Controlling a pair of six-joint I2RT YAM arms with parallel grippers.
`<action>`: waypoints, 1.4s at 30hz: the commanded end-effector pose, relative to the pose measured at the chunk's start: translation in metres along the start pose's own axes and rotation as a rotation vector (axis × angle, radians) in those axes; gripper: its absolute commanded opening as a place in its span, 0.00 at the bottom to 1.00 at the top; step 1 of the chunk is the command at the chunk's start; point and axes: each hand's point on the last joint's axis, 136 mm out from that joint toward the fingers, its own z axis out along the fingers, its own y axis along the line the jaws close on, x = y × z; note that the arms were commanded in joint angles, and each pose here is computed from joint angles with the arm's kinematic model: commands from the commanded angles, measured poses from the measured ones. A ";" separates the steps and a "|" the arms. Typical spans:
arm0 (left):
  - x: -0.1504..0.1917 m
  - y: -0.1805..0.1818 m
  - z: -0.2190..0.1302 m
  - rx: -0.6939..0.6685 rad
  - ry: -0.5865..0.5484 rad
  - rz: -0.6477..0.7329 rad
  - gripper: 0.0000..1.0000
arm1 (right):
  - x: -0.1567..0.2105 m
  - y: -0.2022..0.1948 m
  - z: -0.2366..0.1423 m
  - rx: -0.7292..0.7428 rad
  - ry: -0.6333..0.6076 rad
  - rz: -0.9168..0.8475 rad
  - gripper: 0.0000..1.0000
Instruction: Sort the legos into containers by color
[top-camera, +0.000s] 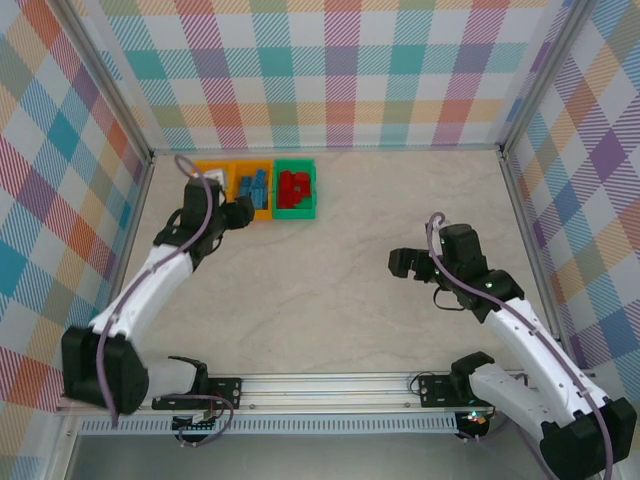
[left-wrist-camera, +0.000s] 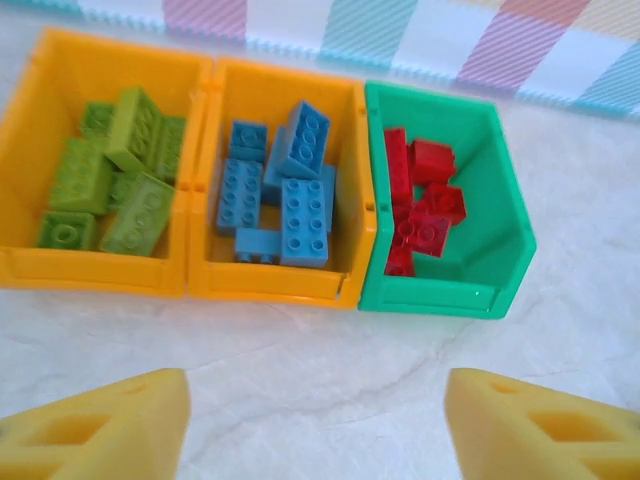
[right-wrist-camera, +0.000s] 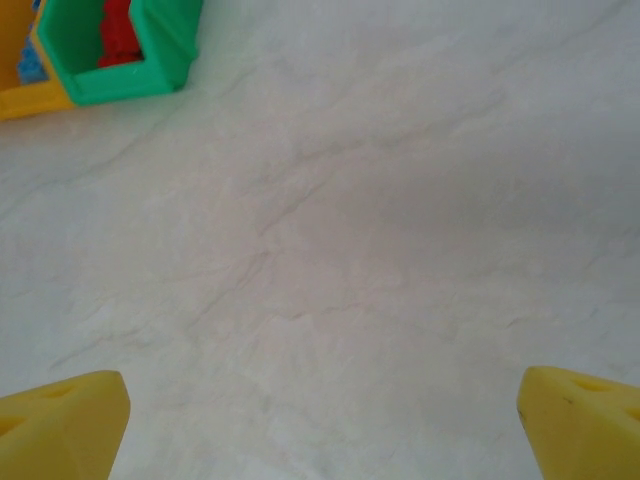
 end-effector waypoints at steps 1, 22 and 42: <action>0.017 0.023 -0.007 -0.082 -0.079 0.014 0.77 | -0.047 -0.035 0.010 0.191 -0.209 -0.076 1.00; 0.078 0.072 0.068 -0.205 -0.189 0.226 0.91 | -0.048 -0.128 0.096 0.231 -0.380 -0.234 1.00; 0.096 0.091 0.089 -0.120 -0.161 0.122 1.00 | -0.037 -0.145 0.098 0.250 -0.549 -0.126 1.00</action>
